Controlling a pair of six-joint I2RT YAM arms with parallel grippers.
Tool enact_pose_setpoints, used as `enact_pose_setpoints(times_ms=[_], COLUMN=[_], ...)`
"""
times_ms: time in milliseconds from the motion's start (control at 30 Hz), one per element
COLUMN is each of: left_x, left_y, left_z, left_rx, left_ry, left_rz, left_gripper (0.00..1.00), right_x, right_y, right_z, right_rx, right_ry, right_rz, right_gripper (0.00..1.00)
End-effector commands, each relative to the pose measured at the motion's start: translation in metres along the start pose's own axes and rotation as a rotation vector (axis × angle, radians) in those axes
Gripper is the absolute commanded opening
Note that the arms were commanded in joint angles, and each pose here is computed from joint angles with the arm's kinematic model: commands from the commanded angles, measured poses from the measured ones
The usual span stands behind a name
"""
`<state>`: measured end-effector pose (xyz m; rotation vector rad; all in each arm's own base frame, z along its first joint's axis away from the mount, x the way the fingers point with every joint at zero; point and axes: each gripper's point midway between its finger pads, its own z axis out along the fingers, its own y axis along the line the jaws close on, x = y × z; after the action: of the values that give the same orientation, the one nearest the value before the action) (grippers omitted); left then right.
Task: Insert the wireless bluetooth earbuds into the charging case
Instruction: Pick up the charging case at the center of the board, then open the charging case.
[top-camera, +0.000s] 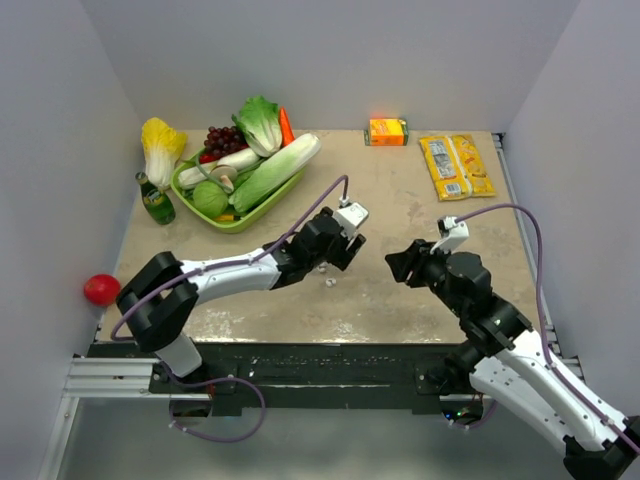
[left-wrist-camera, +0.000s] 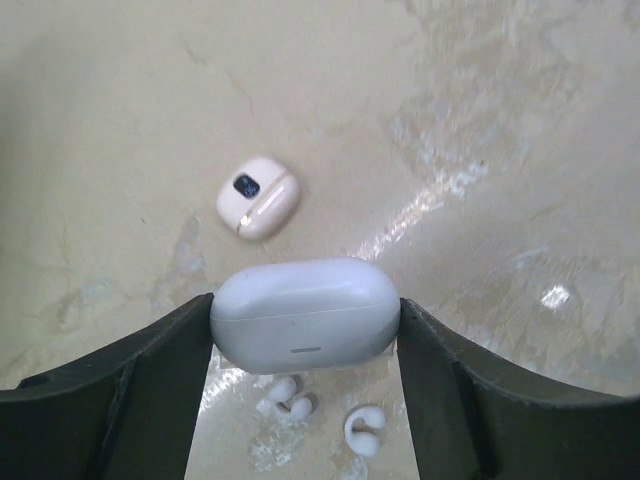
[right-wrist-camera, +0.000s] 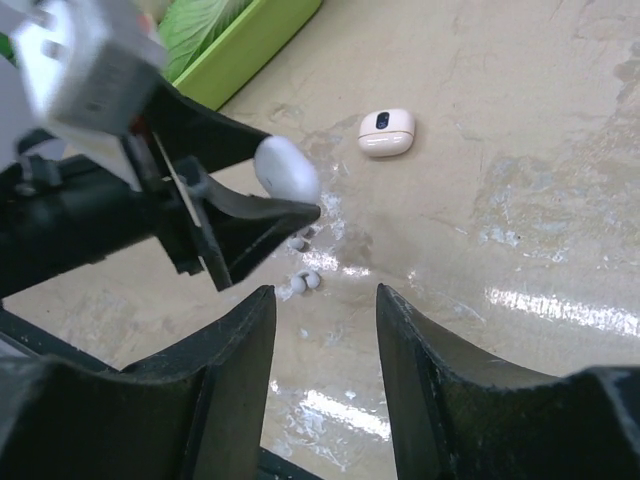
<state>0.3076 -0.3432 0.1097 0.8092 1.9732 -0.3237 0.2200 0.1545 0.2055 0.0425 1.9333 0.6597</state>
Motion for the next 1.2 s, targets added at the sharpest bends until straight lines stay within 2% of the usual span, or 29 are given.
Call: enact_pose_setpoints(times_ms=[0,67,100,133,167,200,233,267,300,400,567,967,1167], left_x=[-0.067,-0.068,-0.032,-0.060,-0.056,-0.013,-0.043,-0.038,-0.037,-0.028,-0.025,-0.061,-0.074], left_y=[0.012,0.011,0.009,0.000,-0.004,-0.007,-0.008,-0.007,-0.002,-0.005,-0.022,-0.039,-0.047], left_z=[-0.026,-0.041,-0.043,-0.066,-0.077,-0.084,-0.117,-0.129,-0.154,-0.174,-0.177,-0.212,-0.217], left_rx=[-0.035,-0.010,0.010,0.085,0.117,0.148,0.180,0.185,0.188,0.213,0.303,0.402,0.435], left_ry=[-0.274,-0.370,-0.344,-0.521,-0.590,-0.582,-0.802,-0.859,-0.968,-1.048,-1.050,-1.210,-1.228], left_rz=[-0.033,-0.060,-0.044,-0.058,-0.038,-0.026,-0.042,-0.046,-0.057,-0.011,0.042,0.113,0.162], left_gripper=[0.00,0.00,0.00,0.00,0.00,0.00,0.00,0.00,0.00,0.00,0.00,0.00,0.00], right_x=[-0.016,-0.014,-0.017,-0.016,-0.016,-0.020,-0.021,-0.019,-0.024,-0.019,0.004,0.052,0.059], right_y=[0.005,0.008,0.012,0.016,0.019,0.025,0.032,0.034,0.040,0.053,0.063,0.109,0.117], right_z=[-0.001,0.002,0.002,0.003,0.005,0.004,0.004,0.008,0.009,0.017,0.030,0.044,0.051], right_rx=[0.007,-0.011,-0.025,-0.044,-0.055,-0.073,-0.104,-0.108,-0.126,-0.170,-0.213,-0.325,-0.330], right_ry=[-0.039,-0.025,-0.025,-0.015,-0.004,-0.005,0.004,0.027,0.029,0.099,0.216,0.334,0.352], right_rz=[0.019,0.008,0.001,-0.011,-0.020,-0.026,-0.035,-0.044,-0.048,-0.093,-0.193,-0.232,-0.242], right_gripper=[0.50,0.53,0.56,0.58,0.60,0.64,0.66,0.68,0.71,0.73,0.72,0.74,0.74])
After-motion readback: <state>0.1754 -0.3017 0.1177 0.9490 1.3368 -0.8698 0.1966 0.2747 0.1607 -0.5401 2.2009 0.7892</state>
